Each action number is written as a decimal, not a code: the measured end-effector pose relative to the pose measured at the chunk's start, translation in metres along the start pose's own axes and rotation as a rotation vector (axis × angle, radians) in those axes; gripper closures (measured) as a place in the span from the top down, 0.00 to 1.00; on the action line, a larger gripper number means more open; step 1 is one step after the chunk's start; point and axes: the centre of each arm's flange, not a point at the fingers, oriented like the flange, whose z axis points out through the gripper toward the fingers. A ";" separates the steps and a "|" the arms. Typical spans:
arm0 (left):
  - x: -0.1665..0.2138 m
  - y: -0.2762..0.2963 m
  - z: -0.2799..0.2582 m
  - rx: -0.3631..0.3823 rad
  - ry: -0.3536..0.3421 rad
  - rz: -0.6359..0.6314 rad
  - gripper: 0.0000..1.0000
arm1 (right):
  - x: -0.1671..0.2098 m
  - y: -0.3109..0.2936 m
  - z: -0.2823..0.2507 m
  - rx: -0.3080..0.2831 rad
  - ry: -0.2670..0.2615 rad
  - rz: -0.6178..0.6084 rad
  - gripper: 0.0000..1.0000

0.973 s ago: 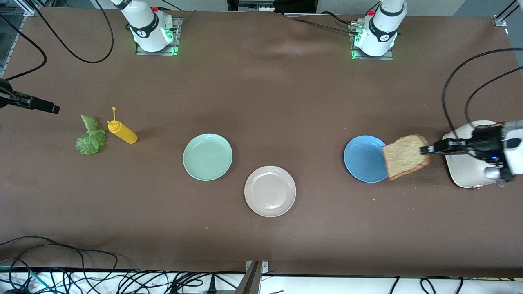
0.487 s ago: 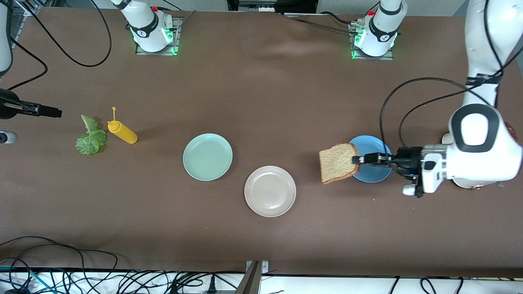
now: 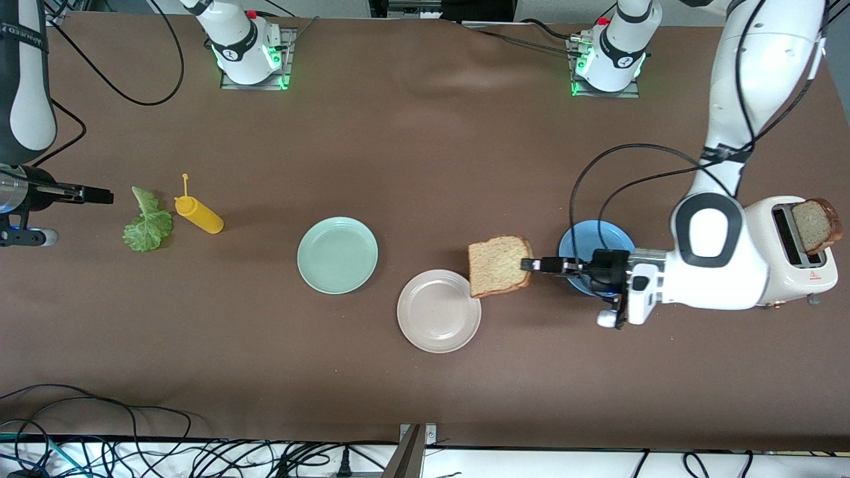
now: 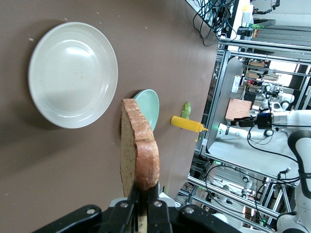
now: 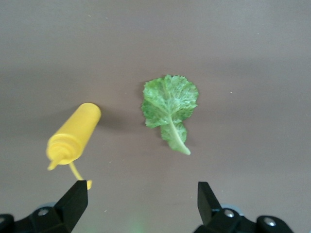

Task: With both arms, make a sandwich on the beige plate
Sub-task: 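Place the toast on the beige plate while the right gripper grasps lettuce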

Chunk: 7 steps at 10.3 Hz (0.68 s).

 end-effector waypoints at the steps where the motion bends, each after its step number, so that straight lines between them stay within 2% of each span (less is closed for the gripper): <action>1: 0.003 0.001 0.020 0.000 0.013 -0.001 0.08 | 0.001 0.007 0.018 -0.001 0.014 -0.022 1.00; 5: 0.011 -0.010 0.075 0.030 0.062 -0.016 0.08 | -0.012 0.008 0.091 0.004 0.001 -0.132 1.00; 7: 0.015 -0.025 0.099 0.050 0.083 -0.032 0.08 | -0.020 0.003 0.119 -0.006 0.051 -0.256 1.00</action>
